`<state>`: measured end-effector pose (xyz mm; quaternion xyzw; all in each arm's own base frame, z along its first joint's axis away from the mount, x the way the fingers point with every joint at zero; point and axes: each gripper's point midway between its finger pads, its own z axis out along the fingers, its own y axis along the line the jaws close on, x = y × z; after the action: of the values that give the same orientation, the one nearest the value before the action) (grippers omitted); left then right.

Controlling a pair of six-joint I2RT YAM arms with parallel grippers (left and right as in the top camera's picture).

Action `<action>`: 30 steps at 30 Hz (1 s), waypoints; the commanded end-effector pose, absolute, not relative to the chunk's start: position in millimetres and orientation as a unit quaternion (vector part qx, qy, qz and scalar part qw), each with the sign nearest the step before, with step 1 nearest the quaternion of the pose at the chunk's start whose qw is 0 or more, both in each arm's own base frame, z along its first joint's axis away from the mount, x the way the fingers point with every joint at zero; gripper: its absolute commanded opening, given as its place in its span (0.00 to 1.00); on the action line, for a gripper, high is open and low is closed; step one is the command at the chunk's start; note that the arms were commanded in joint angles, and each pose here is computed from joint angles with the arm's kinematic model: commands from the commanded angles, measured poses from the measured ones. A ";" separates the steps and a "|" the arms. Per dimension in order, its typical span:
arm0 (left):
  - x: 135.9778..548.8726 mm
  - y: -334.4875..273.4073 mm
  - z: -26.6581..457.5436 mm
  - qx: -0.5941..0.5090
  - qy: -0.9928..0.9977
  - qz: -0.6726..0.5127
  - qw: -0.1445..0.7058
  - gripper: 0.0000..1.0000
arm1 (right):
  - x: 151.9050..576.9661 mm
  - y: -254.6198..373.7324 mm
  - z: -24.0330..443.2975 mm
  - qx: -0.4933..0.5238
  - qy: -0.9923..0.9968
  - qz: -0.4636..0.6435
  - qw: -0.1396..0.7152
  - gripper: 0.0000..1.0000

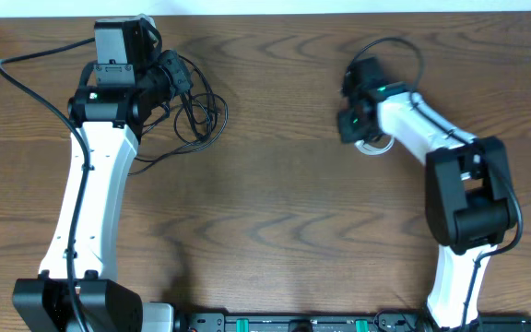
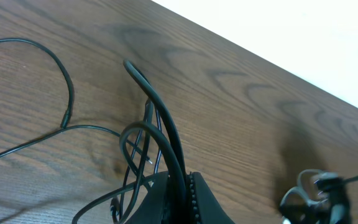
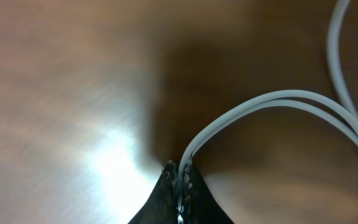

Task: Untangle cables
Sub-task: 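Carry the white cable to the far right edge and release it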

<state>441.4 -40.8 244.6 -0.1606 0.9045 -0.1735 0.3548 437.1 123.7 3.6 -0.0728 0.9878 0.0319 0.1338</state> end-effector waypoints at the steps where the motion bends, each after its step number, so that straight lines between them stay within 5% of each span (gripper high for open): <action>1: 442.5 -41.3 242.4 -0.149 0.907 -0.172 0.354 0.07 | 484.3 76.0 20.9 -0.010 0.980 -0.005 0.199 0.01; 18: 437.2 -78.7 242.3 -0.111 0.913 -0.188 0.346 0.08 | 601.3 -144.8 115.7 0.217 0.821 -0.111 0.516 0.01; 30: 429.3 -115.8 242.4 -0.068 0.917 -0.200 0.339 0.07 | 582.1 -251.0 85.6 0.311 0.784 -0.189 0.503 0.01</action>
<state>429.2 -108.8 244.1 -0.0828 0.9155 -0.1977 0.3404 585.0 -218.3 71.1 0.2791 0.8060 -0.1690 0.4939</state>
